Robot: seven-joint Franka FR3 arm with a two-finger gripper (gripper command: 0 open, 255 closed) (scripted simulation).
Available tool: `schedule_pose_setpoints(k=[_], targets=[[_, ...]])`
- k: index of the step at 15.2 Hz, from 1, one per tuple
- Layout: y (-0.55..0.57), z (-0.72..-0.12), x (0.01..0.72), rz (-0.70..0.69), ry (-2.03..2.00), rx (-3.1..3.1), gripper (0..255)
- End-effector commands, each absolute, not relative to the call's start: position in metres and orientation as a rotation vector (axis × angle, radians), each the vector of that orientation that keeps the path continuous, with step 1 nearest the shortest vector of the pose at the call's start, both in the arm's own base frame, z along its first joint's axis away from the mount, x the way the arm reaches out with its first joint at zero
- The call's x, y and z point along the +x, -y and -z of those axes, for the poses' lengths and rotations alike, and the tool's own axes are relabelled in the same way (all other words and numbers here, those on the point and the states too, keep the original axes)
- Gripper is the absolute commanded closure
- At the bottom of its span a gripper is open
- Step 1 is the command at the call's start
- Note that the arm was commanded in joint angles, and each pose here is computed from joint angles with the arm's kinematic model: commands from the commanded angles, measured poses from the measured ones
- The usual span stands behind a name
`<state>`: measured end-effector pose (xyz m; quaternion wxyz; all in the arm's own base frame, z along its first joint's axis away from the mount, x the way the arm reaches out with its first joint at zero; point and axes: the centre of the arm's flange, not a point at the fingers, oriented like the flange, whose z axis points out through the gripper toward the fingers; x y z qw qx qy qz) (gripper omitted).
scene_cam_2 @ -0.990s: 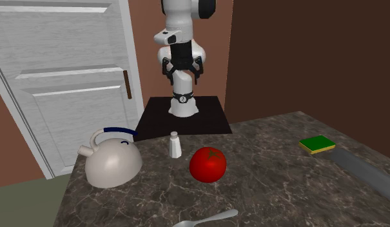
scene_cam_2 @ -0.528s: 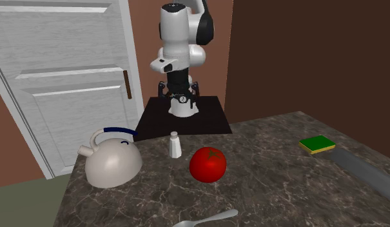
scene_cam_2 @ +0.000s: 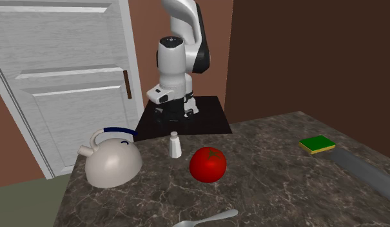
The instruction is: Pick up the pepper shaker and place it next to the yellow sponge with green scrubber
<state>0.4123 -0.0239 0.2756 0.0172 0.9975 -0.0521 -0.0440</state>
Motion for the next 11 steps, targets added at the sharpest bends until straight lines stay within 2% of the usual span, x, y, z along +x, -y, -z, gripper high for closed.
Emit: schedule_pose_setpoints(k=[1, 11], targets=[[0.024, -0.264, 0.414, 0.133, 0.162, 3.098, 0], [0.025, -0.234, 0.412, 0.133, 0.162, 3.098, 0]])
